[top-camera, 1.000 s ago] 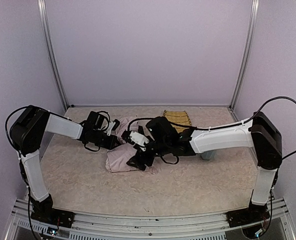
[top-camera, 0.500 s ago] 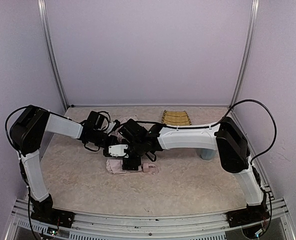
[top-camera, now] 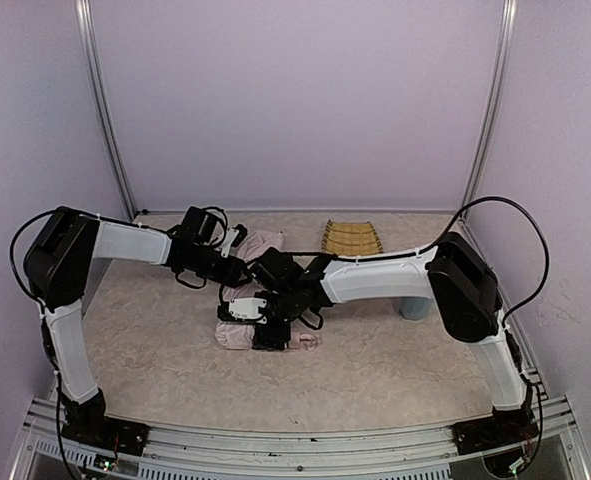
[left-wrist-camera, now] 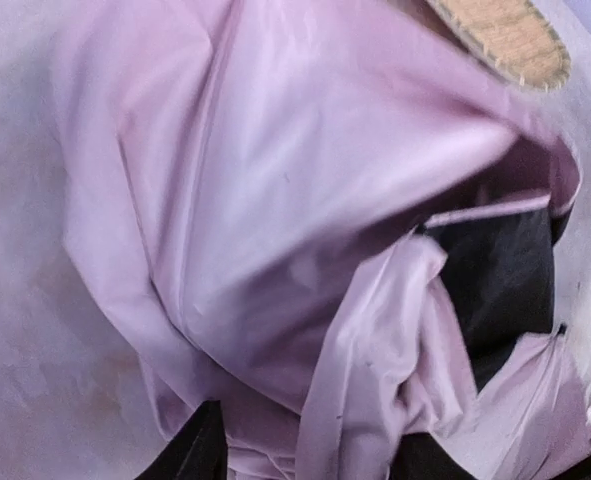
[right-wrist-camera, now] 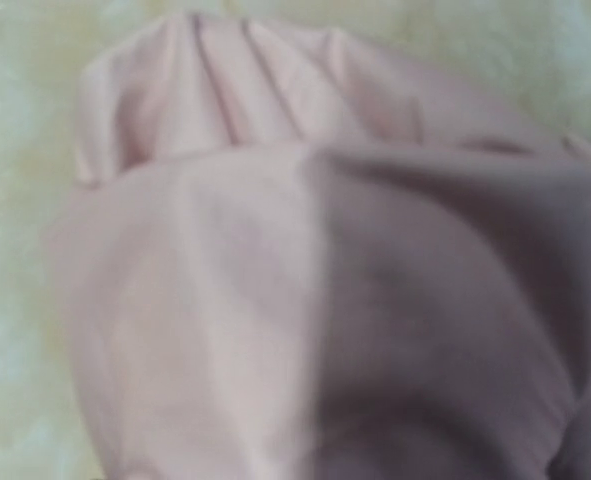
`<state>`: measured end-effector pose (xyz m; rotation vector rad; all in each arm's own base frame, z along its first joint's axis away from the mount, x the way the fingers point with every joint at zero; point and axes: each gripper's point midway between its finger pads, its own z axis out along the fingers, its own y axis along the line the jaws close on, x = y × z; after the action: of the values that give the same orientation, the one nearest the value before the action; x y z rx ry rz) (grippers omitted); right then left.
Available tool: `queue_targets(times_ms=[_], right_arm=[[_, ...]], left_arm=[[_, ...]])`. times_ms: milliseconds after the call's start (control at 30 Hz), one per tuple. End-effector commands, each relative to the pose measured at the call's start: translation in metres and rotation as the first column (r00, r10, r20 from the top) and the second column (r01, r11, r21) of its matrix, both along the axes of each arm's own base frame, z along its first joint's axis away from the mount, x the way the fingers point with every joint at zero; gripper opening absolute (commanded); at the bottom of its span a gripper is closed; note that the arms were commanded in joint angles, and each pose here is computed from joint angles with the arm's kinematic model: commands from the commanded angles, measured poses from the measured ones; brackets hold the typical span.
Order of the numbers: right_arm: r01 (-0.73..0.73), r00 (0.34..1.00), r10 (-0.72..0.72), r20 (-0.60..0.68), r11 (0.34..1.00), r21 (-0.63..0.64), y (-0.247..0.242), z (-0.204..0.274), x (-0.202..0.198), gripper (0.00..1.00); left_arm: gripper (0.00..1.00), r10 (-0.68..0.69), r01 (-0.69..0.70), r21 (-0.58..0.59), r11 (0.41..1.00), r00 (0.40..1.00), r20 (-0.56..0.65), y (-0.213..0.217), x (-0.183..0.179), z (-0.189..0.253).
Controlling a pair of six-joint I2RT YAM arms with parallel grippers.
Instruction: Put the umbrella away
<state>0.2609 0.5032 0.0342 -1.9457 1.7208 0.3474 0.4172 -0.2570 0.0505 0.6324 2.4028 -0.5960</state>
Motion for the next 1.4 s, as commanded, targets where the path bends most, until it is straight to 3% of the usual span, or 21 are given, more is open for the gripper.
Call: queue_targets(times_ms=[0, 200, 333, 433, 633, 767, 1000, 1200, 1367], right_arm=[[-0.002, 0.974, -0.032, -0.225, 0.989, -0.148, -0.041, -0.044, -0.058, 0.78], [0.047, 0.962, -0.072, -0.263, 0.994, -0.097, -0.044, -0.036, -0.067, 0.78], [0.118, 0.948, -0.14, -0.286, 0.989, -0.091, -0.05, -0.033, -0.069, 0.78], [0.179, 0.927, -0.195, -0.321, 0.981, -0.08, -0.053, -0.031, -0.072, 0.78], [0.287, 0.853, -0.308, -0.422, 0.951, -0.113, -0.065, -0.036, -0.087, 0.77], [0.348, 0.819, -0.353, -0.452, 0.932, -0.097, -0.076, -0.033, -0.094, 0.77], [0.469, 0.765, -0.466, -0.446, 0.876, -0.111, -0.085, -0.025, -0.09, 0.78], [0.463, 0.791, -0.384, -0.476, 0.885, 0.054, -0.053, 0.03, -0.096, 0.82], [0.492, 0.797, -0.342, -0.498, 0.845, 0.207, -0.048, 0.098, -0.096, 0.86]], left_arm=[[0.54, 0.101, -0.11, 0.037, 0.993, 0.976, 0.195, 0.006, 0.059, 0.037], [0.61, 0.199, -0.241, 0.13, 0.962, 0.941, 0.275, 0.029, 0.112, 0.039], [0.62, 0.25, -0.293, 0.086, 0.952, 0.91, 0.33, 0.038, 0.136, 0.066], [0.6, 0.237, -0.27, 0.04, 0.962, 0.899, 0.367, 0.03, 0.131, 0.108], [0.58, 0.211, -0.182, -0.106, 0.977, 0.831, 0.515, 0.015, 0.037, 0.186], [0.59, 0.188, -0.106, -0.186, 0.977, 0.84, 0.509, 0.0, -0.032, 0.203], [0.6, 0.08, -0.036, -0.113, 0.993, 0.905, 0.418, -0.019, -0.127, 0.155], [0.61, 0.066, -0.019, -0.136, 0.991, 0.935, 0.348, -0.013, -0.175, 0.124], [0.66, 0.025, 0.017, -0.138, 0.99, 0.955, 0.295, -0.022, -0.195, 0.104]])
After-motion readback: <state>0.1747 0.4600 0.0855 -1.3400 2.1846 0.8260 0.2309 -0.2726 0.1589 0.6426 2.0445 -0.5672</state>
